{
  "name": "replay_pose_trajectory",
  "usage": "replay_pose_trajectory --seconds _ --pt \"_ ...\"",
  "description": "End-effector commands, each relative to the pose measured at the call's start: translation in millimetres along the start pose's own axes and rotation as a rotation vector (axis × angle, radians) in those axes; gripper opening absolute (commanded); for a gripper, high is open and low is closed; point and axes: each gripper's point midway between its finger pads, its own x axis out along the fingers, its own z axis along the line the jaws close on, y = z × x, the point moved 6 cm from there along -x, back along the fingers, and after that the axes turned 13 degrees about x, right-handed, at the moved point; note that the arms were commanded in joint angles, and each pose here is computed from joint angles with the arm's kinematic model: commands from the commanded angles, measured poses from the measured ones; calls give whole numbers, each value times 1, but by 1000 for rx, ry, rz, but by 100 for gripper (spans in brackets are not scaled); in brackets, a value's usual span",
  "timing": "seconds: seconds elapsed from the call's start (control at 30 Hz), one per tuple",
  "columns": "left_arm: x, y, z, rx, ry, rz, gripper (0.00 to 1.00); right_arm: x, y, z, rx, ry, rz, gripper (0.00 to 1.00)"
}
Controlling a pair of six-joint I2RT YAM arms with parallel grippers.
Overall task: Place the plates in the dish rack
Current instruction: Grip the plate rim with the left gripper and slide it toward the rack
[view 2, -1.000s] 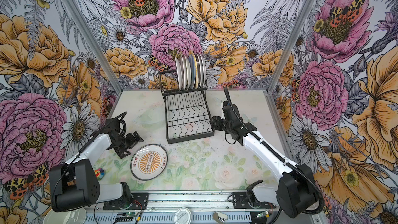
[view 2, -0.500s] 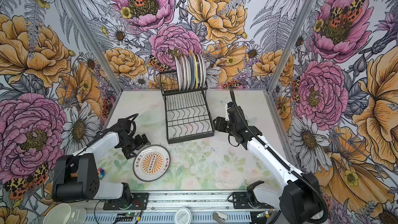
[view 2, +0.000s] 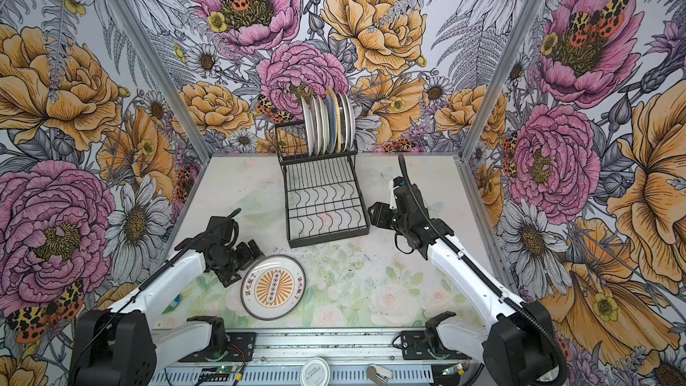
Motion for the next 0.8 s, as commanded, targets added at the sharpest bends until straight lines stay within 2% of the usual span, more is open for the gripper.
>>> replay_pose_trajectory --seconds 0.0,0.17,0.47,0.77 --pt "4 12 12 -86 -78 -13 99 -5 -5 5 -8 -33 -22 62" --pt "2 21 3 -50 -36 -14 99 -6 -5 5 -4 -33 -25 62" --pt "2 44 -29 82 74 51 99 -4 -4 4 -2 -32 -17 62" --pt "12 63 -97 269 200 91 99 -3 -3 4 0 -35 -5 62"
